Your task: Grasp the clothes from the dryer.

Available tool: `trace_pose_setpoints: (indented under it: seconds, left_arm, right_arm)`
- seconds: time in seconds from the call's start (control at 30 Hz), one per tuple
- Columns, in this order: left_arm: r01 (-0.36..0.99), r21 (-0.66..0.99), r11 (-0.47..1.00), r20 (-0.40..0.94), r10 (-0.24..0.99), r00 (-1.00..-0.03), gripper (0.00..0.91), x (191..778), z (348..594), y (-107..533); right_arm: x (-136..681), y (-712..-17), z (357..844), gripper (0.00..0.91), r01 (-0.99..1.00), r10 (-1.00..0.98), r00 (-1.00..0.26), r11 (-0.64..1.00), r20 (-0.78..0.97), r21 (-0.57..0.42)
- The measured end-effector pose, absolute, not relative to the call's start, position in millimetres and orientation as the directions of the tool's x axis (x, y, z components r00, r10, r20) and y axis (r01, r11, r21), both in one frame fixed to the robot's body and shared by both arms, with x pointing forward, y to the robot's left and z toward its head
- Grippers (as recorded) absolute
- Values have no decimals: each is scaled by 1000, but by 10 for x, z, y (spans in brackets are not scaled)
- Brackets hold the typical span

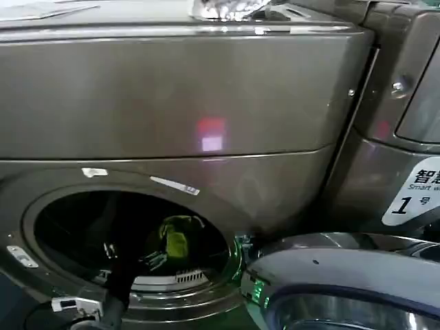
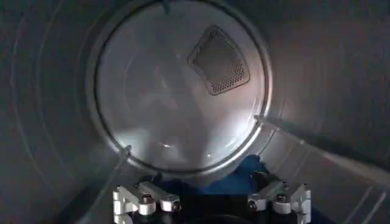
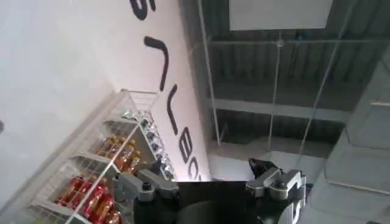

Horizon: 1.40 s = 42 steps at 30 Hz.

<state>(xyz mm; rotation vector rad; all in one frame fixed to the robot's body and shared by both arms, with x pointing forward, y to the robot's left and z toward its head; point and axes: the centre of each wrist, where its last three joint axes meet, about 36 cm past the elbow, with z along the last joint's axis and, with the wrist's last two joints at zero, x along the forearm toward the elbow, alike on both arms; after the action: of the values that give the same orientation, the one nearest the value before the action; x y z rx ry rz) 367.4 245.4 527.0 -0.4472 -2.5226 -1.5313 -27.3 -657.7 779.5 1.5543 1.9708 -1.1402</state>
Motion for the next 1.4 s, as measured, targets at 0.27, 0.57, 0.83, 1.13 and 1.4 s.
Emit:
trace_pose_setpoints:
  seconds: [0.27, 0.57, 0.83, 1.13, 1.4]
  left_arm:
    - [572, 772, 277, 508, 271, -818, 907, 3987, 5465, 2501]
    - [725, 677, 125, 659, 335, -674, 907, 4320, 5516, 2570]
    - [787, 616, 31, 730, 351, -586, 907, 4584, 5488, 2558]
    - [814, 581, -27, 772, 336, -540, 907, 4852, 5430, 2526]
    - [833, 552, -44, 804, 292, -517, 907, 5005, 5330, 2574]
  right_arm:
    - [-312, -6494, 7799, 907, 925, 615, -329, 57, -716, -376]
    - [-216, -6503, 7740, 907, 919, 616, -349, 79, -706, -385]
    - [-121, -6517, 7682, 907, 911, 617, -374, 104, -692, -400]
    - [-76, -6523, 7668, 907, 903, 615, -393, 116, -684, -414]
    - [-21, -6526, 7647, 907, 900, 611, -402, 128, -682, -416]
